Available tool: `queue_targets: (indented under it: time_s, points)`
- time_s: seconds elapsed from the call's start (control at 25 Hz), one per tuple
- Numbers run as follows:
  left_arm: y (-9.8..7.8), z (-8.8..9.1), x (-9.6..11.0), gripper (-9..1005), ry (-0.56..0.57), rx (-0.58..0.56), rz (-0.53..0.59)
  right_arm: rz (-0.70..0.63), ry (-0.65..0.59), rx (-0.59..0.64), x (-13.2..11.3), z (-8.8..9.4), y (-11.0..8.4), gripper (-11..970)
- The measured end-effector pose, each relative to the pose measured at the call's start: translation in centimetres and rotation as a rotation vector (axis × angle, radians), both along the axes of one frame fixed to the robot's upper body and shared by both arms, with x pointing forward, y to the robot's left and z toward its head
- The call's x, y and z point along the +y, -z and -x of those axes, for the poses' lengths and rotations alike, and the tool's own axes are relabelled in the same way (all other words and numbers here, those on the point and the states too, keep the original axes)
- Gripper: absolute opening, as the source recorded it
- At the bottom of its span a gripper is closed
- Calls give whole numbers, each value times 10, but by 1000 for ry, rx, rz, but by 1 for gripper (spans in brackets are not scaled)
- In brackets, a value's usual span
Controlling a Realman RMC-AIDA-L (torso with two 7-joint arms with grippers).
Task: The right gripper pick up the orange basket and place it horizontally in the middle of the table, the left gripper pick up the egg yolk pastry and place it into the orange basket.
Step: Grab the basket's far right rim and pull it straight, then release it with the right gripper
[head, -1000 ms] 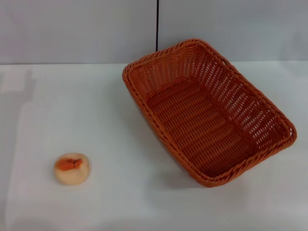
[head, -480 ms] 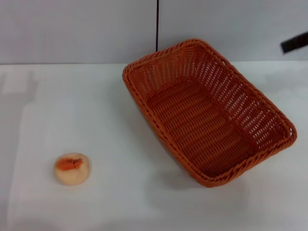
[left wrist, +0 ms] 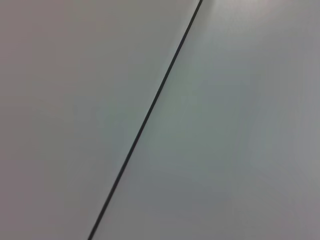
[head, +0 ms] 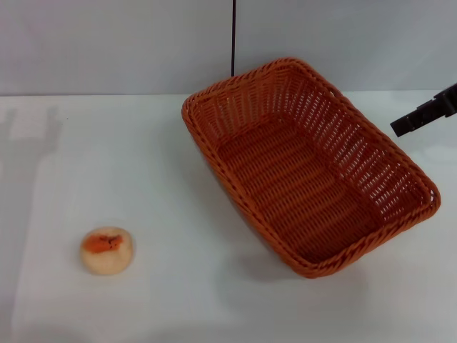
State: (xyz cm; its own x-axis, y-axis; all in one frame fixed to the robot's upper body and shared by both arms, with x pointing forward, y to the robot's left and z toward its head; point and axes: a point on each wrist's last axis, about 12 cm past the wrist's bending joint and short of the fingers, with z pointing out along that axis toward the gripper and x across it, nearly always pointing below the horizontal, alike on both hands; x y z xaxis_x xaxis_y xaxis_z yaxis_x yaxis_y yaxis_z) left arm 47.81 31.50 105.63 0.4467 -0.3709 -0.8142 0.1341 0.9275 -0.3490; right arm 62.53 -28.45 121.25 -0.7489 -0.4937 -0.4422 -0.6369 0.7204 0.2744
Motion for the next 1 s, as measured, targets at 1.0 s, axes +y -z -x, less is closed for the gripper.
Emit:
queue_targets:
  time_s: [1.0]
  points:
    - [4, -5, -8, 785, 31, 42, 12, 24, 2, -48, 22, -9, 44, 789]
